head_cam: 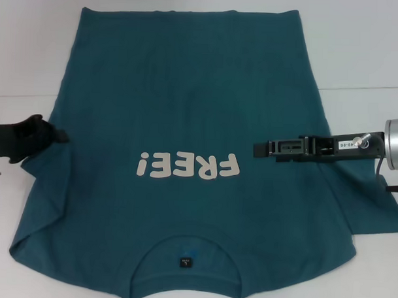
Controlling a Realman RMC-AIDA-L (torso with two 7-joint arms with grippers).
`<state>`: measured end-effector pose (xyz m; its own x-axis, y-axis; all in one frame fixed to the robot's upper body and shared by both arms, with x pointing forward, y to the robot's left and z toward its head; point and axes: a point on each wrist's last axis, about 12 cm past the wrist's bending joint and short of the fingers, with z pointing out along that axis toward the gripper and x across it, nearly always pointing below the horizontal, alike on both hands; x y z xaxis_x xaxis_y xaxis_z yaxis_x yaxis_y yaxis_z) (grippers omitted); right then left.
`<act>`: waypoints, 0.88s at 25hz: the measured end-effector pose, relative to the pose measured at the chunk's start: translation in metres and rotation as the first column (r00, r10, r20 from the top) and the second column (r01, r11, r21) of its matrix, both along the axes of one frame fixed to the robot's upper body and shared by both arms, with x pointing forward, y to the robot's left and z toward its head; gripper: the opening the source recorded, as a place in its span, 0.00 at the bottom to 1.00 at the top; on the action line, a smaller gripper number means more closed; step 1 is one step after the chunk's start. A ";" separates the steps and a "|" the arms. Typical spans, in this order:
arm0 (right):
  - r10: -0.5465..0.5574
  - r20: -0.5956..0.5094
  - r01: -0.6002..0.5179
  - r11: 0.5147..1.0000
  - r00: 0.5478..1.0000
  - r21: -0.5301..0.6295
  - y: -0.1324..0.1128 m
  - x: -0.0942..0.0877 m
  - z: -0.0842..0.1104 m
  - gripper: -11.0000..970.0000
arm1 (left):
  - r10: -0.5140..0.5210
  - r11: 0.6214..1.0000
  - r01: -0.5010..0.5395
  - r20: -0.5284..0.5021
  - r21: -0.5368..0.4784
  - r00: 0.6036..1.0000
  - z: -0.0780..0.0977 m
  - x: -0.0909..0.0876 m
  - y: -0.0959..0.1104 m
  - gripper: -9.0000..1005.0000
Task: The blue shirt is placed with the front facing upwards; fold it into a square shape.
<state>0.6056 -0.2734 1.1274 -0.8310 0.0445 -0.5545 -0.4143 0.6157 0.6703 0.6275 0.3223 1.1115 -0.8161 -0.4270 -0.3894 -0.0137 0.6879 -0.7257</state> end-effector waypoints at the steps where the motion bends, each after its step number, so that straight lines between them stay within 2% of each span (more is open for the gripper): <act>1: 0.000 0.000 0.000 1.000 1.000 0.000 0.000 0.000 0.000 0.95 | -0.004 1.000 0.004 0.001 0.005 1.000 0.000 0.001 -0.003 0.04; 7: -0.009 -0.007 0.009 1.000 1.000 -0.003 -0.003 -0.002 -0.003 0.95 | -0.091 0.996 0.091 0.013 0.011 0.996 0.004 0.005 -0.023 0.05; 11: -0.015 -0.006 0.015 1.000 1.000 -0.008 -0.004 -0.002 -0.003 0.95 | -0.182 0.983 0.181 0.025 0.040 0.983 0.008 0.007 -0.040 0.29; 15: -0.018 -0.005 0.018 1.000 1.000 -0.010 -0.004 -0.001 -0.004 0.95 | -0.170 0.985 0.169 0.016 0.046 0.985 0.011 0.009 -0.041 0.45; 22: -0.021 -0.006 0.021 1.000 1.000 -0.012 -0.005 -0.002 -0.004 0.95 | -0.123 0.991 0.124 -0.017 0.052 0.992 0.010 0.007 -0.031 0.55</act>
<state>0.6039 -0.2783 1.1232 -0.8334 0.0555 -0.5499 -0.3970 0.6319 0.6656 0.6346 0.2913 1.1217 -0.8666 -0.3019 -0.3972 0.0639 0.7224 -0.6885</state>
